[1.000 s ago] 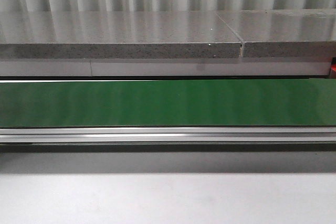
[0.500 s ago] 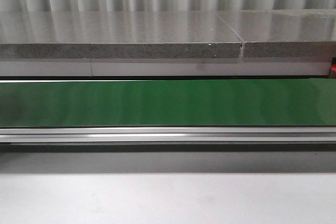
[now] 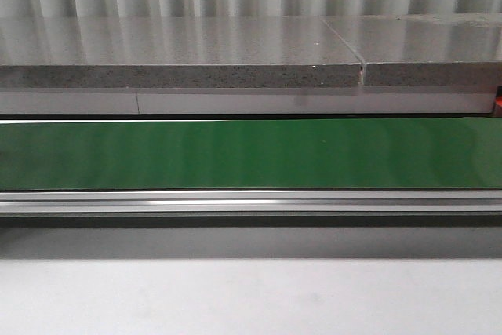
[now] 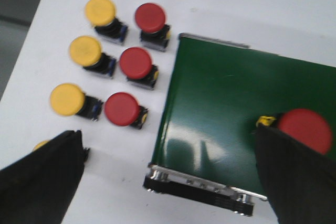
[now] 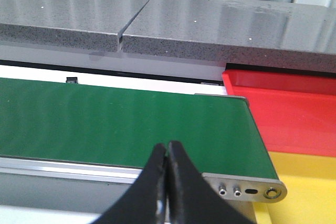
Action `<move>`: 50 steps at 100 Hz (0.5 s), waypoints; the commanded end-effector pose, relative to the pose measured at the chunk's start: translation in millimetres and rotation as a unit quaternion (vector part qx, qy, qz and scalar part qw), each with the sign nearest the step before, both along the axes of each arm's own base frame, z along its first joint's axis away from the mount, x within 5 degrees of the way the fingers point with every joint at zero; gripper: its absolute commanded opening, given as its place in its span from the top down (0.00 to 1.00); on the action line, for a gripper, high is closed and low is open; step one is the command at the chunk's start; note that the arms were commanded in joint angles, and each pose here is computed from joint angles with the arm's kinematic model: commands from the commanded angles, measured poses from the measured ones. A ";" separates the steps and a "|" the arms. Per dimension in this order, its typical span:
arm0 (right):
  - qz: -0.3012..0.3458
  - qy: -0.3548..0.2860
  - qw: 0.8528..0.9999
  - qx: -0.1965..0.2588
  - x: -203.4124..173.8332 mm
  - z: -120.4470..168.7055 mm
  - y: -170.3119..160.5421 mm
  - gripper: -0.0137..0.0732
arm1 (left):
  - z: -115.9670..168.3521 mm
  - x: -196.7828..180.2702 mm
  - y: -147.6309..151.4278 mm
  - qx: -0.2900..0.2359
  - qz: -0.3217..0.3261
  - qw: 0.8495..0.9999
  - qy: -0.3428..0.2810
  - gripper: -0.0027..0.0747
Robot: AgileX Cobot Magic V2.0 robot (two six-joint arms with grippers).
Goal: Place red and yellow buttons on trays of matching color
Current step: 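Grasp the red button with the left gripper and set it on the belt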
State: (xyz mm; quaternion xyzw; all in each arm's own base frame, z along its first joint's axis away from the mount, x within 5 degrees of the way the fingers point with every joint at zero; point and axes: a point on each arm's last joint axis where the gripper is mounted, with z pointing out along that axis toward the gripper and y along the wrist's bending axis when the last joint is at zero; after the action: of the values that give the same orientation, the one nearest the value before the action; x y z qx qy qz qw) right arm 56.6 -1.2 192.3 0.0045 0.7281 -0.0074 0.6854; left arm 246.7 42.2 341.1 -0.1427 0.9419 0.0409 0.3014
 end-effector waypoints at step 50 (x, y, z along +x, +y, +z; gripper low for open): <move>0.002 -0.053 0.999 -0.008 -1.4 10.6 0.3 0.92 | -84.8 -40.7 73.2 -0.002 0.192 0.981 0.011 0.16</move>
State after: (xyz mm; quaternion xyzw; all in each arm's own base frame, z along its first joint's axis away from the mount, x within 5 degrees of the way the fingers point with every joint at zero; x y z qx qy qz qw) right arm 56.6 -1.2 192.3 0.0045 0.7281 -0.0074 0.6854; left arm 199.3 110.9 248.3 -0.3206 0.9134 0.0940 0.2326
